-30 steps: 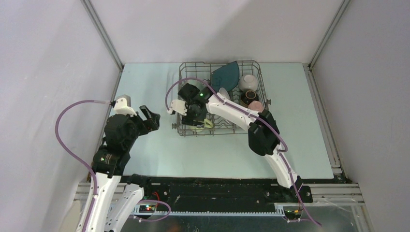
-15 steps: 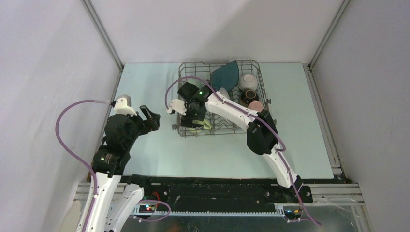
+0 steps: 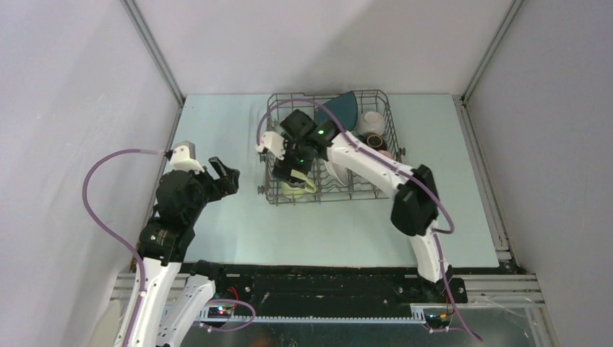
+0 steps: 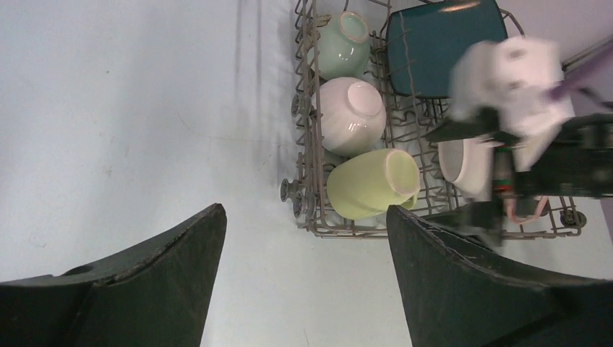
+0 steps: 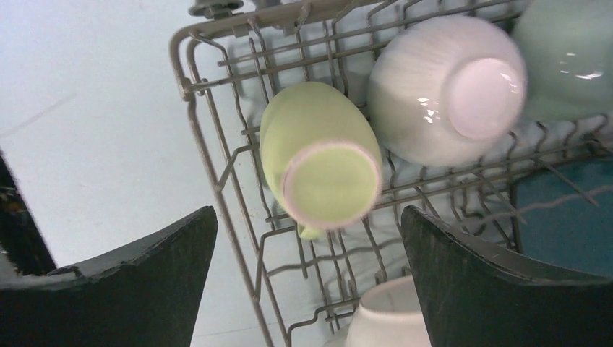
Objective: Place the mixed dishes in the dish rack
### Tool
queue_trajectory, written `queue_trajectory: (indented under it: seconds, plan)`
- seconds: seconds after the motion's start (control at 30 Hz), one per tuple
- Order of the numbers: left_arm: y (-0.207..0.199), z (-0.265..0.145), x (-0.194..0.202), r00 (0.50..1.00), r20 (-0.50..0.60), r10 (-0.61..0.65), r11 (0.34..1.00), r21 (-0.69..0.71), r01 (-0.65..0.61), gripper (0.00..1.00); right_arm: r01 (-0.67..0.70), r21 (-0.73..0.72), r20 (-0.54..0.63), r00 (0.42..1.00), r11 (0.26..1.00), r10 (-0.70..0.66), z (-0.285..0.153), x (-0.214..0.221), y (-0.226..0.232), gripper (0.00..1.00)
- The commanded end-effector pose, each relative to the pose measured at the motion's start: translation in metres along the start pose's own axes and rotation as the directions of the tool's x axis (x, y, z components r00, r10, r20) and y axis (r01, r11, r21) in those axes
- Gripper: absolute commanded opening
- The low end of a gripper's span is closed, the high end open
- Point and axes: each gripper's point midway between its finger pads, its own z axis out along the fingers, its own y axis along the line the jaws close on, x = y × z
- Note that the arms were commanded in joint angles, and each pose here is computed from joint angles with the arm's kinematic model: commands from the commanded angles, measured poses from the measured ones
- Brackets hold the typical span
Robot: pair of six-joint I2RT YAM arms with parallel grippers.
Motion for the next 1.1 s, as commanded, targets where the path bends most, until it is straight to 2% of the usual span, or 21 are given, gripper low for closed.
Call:
queue_trajectory:
  seconds: [0.0,0.13,0.17,0.2,0.23,0.27,0.33,0.4,0.47,0.6,0.7,0.73,0.77,0.8,0.83,0.87,0.9,0.97,1.03,1.07]
  plan:
    - [-0.003,-0.001,-0.01,0.999,0.048,-0.002,1.0,0.018,0.001,0.88,-0.055,0.092,0.334,0.942,0.994,0.021,-0.085,-0.057,-0.013,1.0]
    - [-0.001,-0.005,-0.014,0.998,0.068,-0.013,1.0,0.003,0.013,0.9,-0.147,0.175,0.489,0.871,0.974,0.044,-0.123,-0.061,-0.021,1.0]
    - [0.0,-0.006,-0.015,0.997,0.073,-0.014,1.0,0.002,0.014,0.91,-0.208,0.185,0.48,0.872,0.96,0.097,-0.117,-0.043,-0.025,1.0]
    - [0.0,-0.008,-0.017,0.997,0.082,-0.015,1.0,0.002,0.015,0.91,-0.233,0.229,0.551,0.831,0.945,0.072,-0.142,-0.053,-0.032,1.0]
    - [0.0,-0.008,-0.018,0.996,0.085,-0.016,1.0,0.0,0.016,0.92,-0.31,0.243,0.546,0.827,0.919,0.135,-0.138,-0.033,-0.039,1.0]
    - [0.0,-0.009,-0.019,0.996,0.092,-0.017,1.0,0.0,0.017,0.92,-0.341,0.277,0.599,0.792,0.898,0.116,-0.16,-0.036,-0.045,0.99]
    - [-0.002,-0.01,-0.02,0.995,0.1,-0.014,1.0,0.015,0.013,0.94,-0.445,0.327,0.632,0.759,0.833,0.158,-0.173,-0.012,-0.063,1.0]
    - [-0.008,-0.012,-0.021,0.993,0.118,-0.022,0.998,0.053,0.016,0.98,-0.561,0.367,0.644,0.729,0.742,0.232,-0.183,0.025,-0.088,1.0]
    - [-0.014,-0.014,-0.023,0.988,0.15,-0.033,0.995,0.099,0.018,1.0,-0.671,0.413,0.647,0.692,0.616,0.32,-0.192,0.065,-0.107,1.0]
    - [-0.021,-0.017,-0.028,0.977,0.207,-0.052,0.988,0.152,0.02,1.0,-0.8,0.39,0.691,0.582,0.456,0.429,-0.202,0.127,-0.112,0.99]
    - [-0.016,-0.012,-0.025,0.976,0.204,-0.08,0.99,0.128,0.054,1.0,-0.867,0.361,0.779,0.483,0.343,0.401,-0.231,0.155,-0.114,1.0]
    - [-0.013,-0.009,-0.024,0.976,0.199,-0.086,0.992,0.113,0.065,1.0,-0.901,0.35,0.805,0.429,0.255,0.409,-0.234,0.179,-0.118,1.0]
    - [-0.013,-0.007,-0.023,0.976,0.191,-0.108,0.99,0.108,0.089,1.0,-0.92,0.338,0.836,0.39,0.198,0.387,-0.247,0.188,-0.117,1.0]
    - [-0.013,-0.003,-0.021,0.977,0.177,-0.119,0.989,0.104,0.101,1.0,-0.944,0.324,0.873,0.323,0.06,0.366,-0.26,0.217,-0.12,1.0]
    - [-0.015,0.0,-0.018,0.976,0.165,-0.143,0.986,0.112,0.126,1.0,-0.949,0.314,0.887,0.29,-0.009,0.358,-0.265,0.232,-0.12,1.0]
    - [-0.02,0.004,-0.019,0.973,0.167,-0.158,0.982,0.133,0.136,1.0,-0.946,0.3,0.91,0.244,-0.127,0.335,-0.274,0.259,-0.117,1.0]
    - [-0.021,0.009,-0.013,0.971,0.158,-0.179,0.978,0.138,0.158,1.0,-0.937,0.297,0.92,0.228,-0.185,0.319,-0.28,0.276,-0.117,1.0]
    - [-0.022,0.016,-0.011,0.965,0.182,-0.191,0.976,0.137,0.167,1.0,-0.906,0.318,0.93,0.241,-0.28,0.276,-0.288,0.302,-0.11,0.99]
    - [-0.008,0.025,-0.02,0.947,0.279,-0.161,0.987,0.07,0.147,1.0,-0.878,0.388,0.909,0.314,-0.28,0.275,-0.273,0.323,-0.099,0.99]
    - [0.002,0.031,-0.02,0.946,0.304,-0.11,0.994,0.017,0.11,1.0,-0.892,0.361,0.928,0.315,-0.271,0.201,-0.281,0.317,-0.104,1.0]
